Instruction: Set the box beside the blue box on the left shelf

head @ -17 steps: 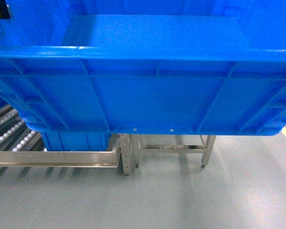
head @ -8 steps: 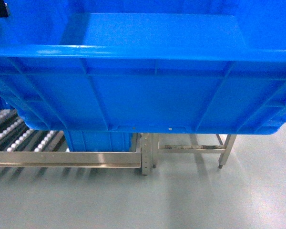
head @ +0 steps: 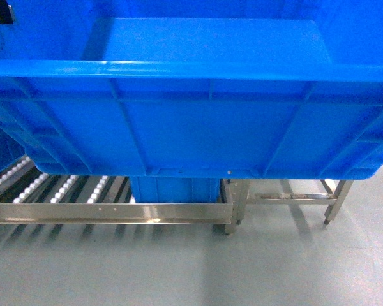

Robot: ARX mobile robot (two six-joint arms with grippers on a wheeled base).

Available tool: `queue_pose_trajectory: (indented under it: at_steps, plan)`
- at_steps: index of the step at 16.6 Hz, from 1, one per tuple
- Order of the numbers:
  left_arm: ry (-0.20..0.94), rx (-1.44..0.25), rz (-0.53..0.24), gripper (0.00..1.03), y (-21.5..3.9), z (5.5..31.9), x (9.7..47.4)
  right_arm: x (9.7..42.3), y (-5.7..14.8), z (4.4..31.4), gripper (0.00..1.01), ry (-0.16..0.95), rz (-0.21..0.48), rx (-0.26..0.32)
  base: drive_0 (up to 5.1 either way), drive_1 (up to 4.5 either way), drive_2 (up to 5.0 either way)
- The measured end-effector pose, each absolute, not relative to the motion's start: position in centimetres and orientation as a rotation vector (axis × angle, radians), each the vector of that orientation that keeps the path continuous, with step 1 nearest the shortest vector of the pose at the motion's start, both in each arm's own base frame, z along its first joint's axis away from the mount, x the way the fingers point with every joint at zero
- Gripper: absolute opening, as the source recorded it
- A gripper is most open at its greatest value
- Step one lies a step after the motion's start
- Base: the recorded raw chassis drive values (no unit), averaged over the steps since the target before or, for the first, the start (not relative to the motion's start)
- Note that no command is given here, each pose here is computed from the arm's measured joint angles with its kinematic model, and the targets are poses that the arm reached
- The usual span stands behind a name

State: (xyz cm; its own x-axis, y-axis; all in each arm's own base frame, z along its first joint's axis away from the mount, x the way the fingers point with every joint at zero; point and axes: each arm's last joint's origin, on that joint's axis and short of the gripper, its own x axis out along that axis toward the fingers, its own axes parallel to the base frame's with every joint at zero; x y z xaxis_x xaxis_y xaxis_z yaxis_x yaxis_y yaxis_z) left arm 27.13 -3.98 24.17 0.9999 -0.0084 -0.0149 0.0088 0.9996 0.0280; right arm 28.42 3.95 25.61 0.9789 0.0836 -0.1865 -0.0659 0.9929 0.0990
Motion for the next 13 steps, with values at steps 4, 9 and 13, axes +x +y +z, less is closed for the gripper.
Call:
queue_pose_trajectory:
  at_steps: [4, 9, 13]
  plan:
    - [0.015, 0.028, -0.009, 0.1, -3.98, 24.17, 27.13, 28.41, 3.95, 25.63, 0.09, 0.19, 0.075, 0.093, -4.9, 2.51, 2.5]
    - [0.015, 0.029, -0.007, 0.1, -3.98, 24.17, 27.13, 28.42, 3.95, 25.6, 0.09, 0.192, 0.075, 0.093, -5.0, 2.43, 2.4]
    - [0.015, 0.028, -0.009, 0.1, -3.98, 24.17, 27.13, 28.41, 3.95, 25.63, 0.09, 0.19, 0.074, 0.093, -4.9, 2.51, 2.5]
